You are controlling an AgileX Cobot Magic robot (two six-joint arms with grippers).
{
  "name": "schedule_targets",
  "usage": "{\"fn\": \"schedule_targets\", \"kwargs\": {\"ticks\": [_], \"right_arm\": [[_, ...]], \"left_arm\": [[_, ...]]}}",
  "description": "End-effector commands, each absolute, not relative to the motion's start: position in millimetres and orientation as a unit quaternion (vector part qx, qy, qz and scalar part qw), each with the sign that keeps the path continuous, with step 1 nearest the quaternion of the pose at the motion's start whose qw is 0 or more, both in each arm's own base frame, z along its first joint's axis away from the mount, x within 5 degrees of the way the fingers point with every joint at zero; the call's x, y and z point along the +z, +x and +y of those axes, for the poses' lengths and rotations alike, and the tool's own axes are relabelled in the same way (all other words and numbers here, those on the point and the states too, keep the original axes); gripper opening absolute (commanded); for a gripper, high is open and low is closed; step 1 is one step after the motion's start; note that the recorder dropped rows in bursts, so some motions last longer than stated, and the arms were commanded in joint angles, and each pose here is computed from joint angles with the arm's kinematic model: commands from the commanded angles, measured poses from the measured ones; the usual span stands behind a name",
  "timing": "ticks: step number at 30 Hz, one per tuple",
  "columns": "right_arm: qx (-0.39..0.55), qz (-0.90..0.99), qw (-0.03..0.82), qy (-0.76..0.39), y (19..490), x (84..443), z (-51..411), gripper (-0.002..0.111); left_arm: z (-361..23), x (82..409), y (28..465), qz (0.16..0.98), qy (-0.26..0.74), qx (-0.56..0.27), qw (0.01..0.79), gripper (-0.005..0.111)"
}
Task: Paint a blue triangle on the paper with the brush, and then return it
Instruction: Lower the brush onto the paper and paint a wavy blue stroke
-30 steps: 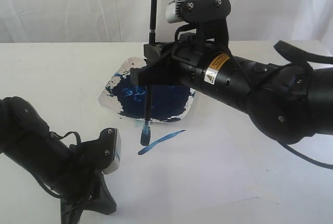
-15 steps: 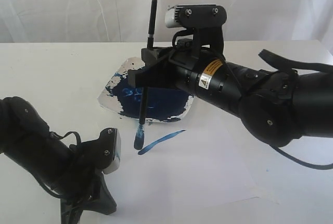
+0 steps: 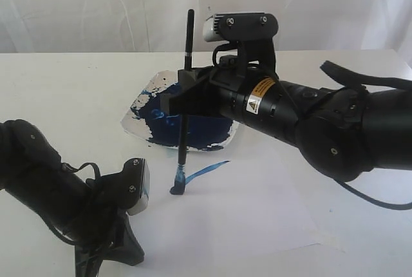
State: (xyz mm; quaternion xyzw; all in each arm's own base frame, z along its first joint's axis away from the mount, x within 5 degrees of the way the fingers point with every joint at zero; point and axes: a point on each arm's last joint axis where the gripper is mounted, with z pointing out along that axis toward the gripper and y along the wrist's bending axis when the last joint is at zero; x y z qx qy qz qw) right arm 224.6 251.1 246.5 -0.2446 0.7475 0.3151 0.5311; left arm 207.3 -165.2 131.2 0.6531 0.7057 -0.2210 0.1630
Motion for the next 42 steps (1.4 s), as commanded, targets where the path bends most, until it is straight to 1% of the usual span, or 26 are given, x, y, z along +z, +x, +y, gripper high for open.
{"fn": "schedule_targets", "kwargs": {"ticks": [1, 15, 29, 42], "right_arm": [[0.314, 0.751, 0.527, -0.245, 224, 246, 251, 0.0], [0.298, 0.762, 0.514, -0.257, 220, 250, 246, 0.0], [0.279, 0.764, 0.512, -0.276, 213, 263, 237, 0.0], [0.268, 0.777, 0.495, -0.282, 211, 261, 235, 0.0]], "left_arm": [[-167, 132, 204, 0.702, 0.654, -0.232, 0.157, 0.0], [-167, 132, 204, 0.702, 0.654, -0.232, 0.157, 0.0], [-167, 132, 204, 0.702, 0.655, -0.232, 0.157, 0.0], [-167, 133, 203, 0.7, 0.656, -0.239, 0.152, 0.0]]}}
